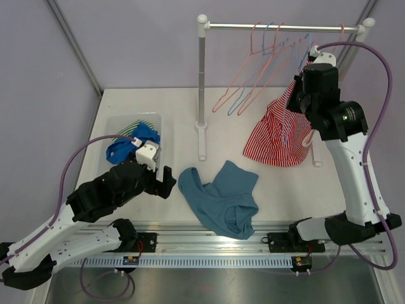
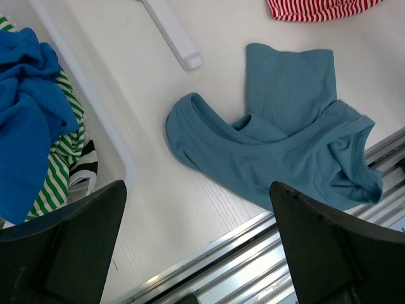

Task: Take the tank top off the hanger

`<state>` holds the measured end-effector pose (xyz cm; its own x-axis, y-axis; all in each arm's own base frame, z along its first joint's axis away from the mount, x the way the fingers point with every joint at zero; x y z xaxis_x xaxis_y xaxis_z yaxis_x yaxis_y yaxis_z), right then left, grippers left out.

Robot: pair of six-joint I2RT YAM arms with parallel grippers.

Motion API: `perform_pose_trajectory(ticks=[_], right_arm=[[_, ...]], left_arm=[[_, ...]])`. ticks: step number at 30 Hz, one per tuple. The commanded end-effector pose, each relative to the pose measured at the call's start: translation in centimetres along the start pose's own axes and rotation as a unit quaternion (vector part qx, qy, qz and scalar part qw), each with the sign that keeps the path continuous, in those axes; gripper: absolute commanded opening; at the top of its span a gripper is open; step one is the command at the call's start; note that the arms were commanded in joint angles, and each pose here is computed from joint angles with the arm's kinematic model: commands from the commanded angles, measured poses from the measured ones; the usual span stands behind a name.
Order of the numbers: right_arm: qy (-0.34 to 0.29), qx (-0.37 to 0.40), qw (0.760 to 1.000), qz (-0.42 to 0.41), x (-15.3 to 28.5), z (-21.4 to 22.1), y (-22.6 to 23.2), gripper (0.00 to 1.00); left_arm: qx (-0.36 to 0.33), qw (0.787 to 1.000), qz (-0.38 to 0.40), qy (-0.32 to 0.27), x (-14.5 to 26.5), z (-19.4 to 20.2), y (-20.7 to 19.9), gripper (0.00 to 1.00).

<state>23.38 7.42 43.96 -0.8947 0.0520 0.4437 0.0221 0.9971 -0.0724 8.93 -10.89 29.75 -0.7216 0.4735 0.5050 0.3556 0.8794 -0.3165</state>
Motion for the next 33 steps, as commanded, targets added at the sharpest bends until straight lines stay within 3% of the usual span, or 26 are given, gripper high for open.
perform_pose_trajectory(ticks=[1,10,19,28,29,31,33], right_arm=[[-0.041,0.001,0.999,0.017,-0.6,-3.7,-1.0,0.00],[-0.005,0.020,0.999,0.031,-6.3,-7.0,-2.4,0.00],[0.050,0.039,0.998,-0.014,-10.9,-5.5,-0.9,0.00],[0.043,0.029,0.998,-0.045,-9.8,-4.7,-0.7,0.01],[0.041,0.031,0.998,-0.039,-9.6,-4.8,-0.8,0.22],[0.033,0.034,0.998,-0.028,-8.5,-5.0,-1.3,0.39],[0.017,0.031,0.999,-0.008,-6.6,-5.3,-2.0,0.63]], left_arm=[[-0.013,0.999,0.037,-0.017,0.1,0.1,-0.1,0.99],[-0.025,1.000,0.000,-0.006,-0.7,0.4,0.3,0.99],[-0.023,1.000,0.007,-0.006,-0.7,0.4,0.2,0.99],[0.013,1.000,0.000,-0.011,-1.1,-0.9,-0.9,0.99],[0.018,1.000,0.003,-0.008,-1.3,-1.0,-1.2,0.99],[0.033,0.999,0.002,0.003,-2.3,-1.0,-1.9,0.99],[0.042,0.999,0.021,-0.001,-3.3,-0.9,-2.9,0.99]])
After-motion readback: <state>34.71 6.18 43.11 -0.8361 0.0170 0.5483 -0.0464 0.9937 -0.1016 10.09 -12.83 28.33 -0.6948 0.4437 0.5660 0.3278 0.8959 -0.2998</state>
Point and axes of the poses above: each gripper's point midway between its finger pads, its own x axis back along the fingers, its own y axis along the line the jaws close on, z = x × y, the point moved 10 cm from there along x, back along the fingers, and after that the axes turned 13 degrees about x, right-handed, at the moved point
